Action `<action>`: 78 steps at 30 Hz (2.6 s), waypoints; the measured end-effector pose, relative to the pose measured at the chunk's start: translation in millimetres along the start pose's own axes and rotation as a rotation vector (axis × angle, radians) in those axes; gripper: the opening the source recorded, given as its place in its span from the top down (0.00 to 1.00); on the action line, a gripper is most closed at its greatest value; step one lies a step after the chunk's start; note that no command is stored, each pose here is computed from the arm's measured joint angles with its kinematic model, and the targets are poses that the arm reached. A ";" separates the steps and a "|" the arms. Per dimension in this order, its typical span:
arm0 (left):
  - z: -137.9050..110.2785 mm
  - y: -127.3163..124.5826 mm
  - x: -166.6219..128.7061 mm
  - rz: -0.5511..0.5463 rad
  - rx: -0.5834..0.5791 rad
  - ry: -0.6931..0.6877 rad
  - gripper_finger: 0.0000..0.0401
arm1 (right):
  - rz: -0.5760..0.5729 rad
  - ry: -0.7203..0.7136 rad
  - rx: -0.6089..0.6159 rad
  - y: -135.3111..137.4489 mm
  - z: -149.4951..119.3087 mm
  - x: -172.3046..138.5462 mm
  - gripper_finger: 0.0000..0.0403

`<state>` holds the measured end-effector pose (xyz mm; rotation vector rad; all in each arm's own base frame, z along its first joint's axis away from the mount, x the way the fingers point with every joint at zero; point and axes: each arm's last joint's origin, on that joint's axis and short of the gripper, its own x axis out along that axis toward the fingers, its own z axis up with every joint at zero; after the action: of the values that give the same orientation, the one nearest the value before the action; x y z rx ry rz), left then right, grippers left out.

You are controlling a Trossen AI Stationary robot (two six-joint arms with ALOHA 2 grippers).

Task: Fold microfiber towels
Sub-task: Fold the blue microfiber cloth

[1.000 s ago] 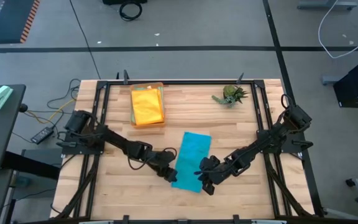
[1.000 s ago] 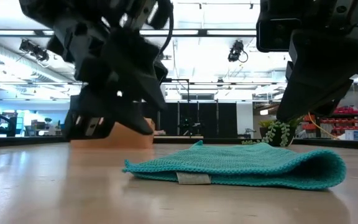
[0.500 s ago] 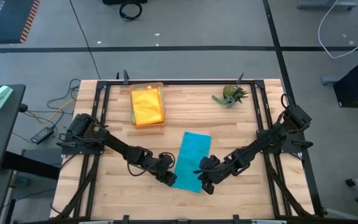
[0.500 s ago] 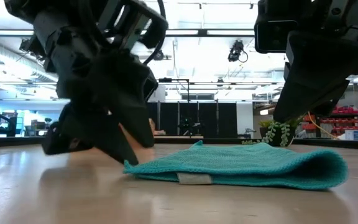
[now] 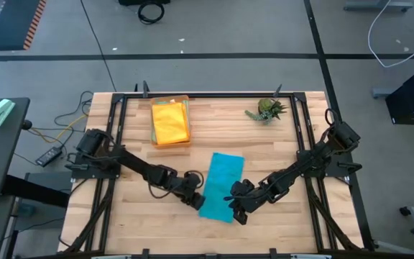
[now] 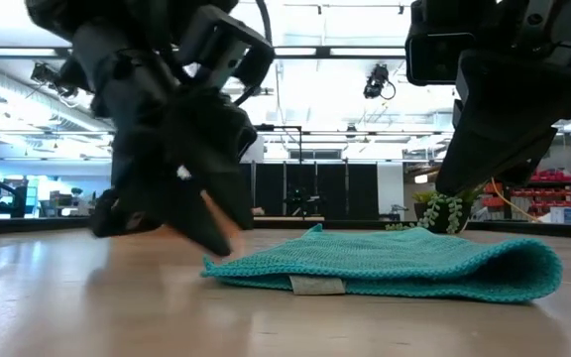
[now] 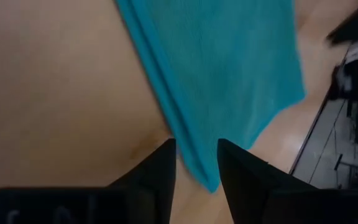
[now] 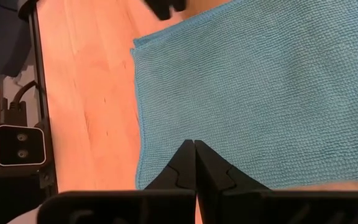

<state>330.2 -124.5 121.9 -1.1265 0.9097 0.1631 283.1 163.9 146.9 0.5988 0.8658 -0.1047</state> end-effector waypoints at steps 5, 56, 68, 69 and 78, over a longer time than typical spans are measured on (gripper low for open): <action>-0.4 -5.2 -2.2 -0.039 -0.001 -0.004 0.69 | 0.000 0.000 -0.003 0.0 0.0 0.0 1.00; -17.9 -17.3 11.6 -0.065 -0.039 -0.010 0.69 | 0.009 0.014 -0.032 0.7 -1.2 -0.2 1.00; -25.1 -11.8 26.8 -0.078 -0.095 -0.013 0.66 | 0.007 0.017 -0.033 0.4 -1.4 -0.2 1.00; -25.1 -12.3 27.4 -0.088 -0.097 -0.013 0.66 | 0.008 0.019 -0.033 0.5 -1.5 -0.2 1.00; -16.4 -10.4 21.0 -0.055 -0.074 -0.028 0.67 | 0.013 0.034 -0.034 0.4 -2.1 -0.2 1.00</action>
<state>340.4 -149.6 112.6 -1.2134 0.8526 0.1680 281.7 165.3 146.2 0.5761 0.8944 -0.0681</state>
